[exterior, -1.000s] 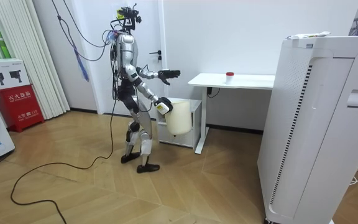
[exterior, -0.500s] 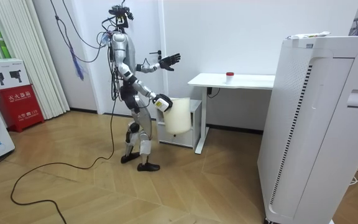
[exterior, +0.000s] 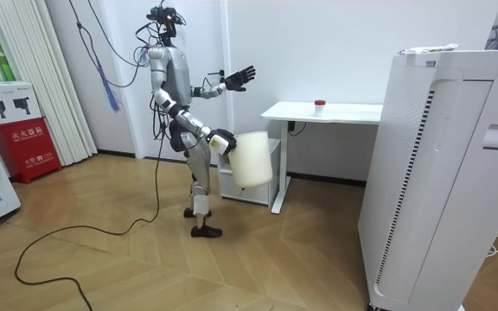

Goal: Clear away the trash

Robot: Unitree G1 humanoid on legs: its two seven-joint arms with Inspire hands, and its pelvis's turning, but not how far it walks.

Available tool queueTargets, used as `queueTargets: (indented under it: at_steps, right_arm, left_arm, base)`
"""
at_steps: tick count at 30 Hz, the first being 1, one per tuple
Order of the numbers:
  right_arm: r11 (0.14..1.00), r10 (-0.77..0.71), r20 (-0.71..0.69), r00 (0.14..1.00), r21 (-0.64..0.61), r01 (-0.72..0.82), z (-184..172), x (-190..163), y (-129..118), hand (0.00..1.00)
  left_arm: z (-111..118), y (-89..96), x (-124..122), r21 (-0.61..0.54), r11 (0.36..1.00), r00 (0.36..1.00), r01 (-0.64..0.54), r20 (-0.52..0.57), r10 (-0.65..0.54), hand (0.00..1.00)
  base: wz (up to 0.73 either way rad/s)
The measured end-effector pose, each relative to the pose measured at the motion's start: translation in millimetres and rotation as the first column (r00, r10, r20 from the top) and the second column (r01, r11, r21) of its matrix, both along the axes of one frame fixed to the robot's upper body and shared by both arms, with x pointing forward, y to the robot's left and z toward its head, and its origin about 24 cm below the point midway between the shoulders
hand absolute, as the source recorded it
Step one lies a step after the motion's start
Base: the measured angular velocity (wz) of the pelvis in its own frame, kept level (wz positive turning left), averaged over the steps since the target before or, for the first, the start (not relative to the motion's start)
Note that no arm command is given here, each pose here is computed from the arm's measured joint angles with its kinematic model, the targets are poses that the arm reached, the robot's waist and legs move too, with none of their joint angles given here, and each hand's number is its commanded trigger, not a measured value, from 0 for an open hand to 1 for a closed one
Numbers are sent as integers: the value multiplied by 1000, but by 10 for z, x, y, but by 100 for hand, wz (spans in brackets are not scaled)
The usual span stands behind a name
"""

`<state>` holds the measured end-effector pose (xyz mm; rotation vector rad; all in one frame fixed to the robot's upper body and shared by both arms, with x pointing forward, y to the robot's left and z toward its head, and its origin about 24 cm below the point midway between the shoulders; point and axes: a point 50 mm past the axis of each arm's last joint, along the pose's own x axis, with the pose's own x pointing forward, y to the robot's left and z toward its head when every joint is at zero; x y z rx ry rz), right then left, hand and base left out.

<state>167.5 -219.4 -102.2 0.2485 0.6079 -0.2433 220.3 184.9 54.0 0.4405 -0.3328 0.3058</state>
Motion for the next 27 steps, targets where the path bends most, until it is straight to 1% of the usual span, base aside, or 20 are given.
queueTargets:
  at_steps: [8, 13, 18, 24, 27]
  right_arm:
    - [1000, 23, -1, 1000, -15, -23, 0, -9, 16, 100]
    - [999, 41, 43, 998, -14, -40, 74, 55, 53, 100]
    - [998, 62, 60, 996, -14, -62, 106, 32, 95, 100]
    - [998, 56, 31, 998, -15, -56, 60, -48, 82, 100]
    - [999, 46, 23, 999, -22, -45, 54, -63, 51, 100]
  left_arm:
    - [-12, -7, -11, -2, 1000, 1000, -1, -4, 1, 0]
    - [10, -10, -10, -4, 1000, 1000, 2, 5, -2, 0]
    - [7, -3, -9, -4, 1000, 1000, 10, -2, -10, 0]
    - [-24, 6, -17, -57, 998, 1000, 6, -18, -7, 0]
    - [-40, 2, -35, -61, 998, 1000, 10, -18, -11, 0]
  base:
    - [-7]
    - [-10]
    - [-13]
    - [-6]
    - [-27]
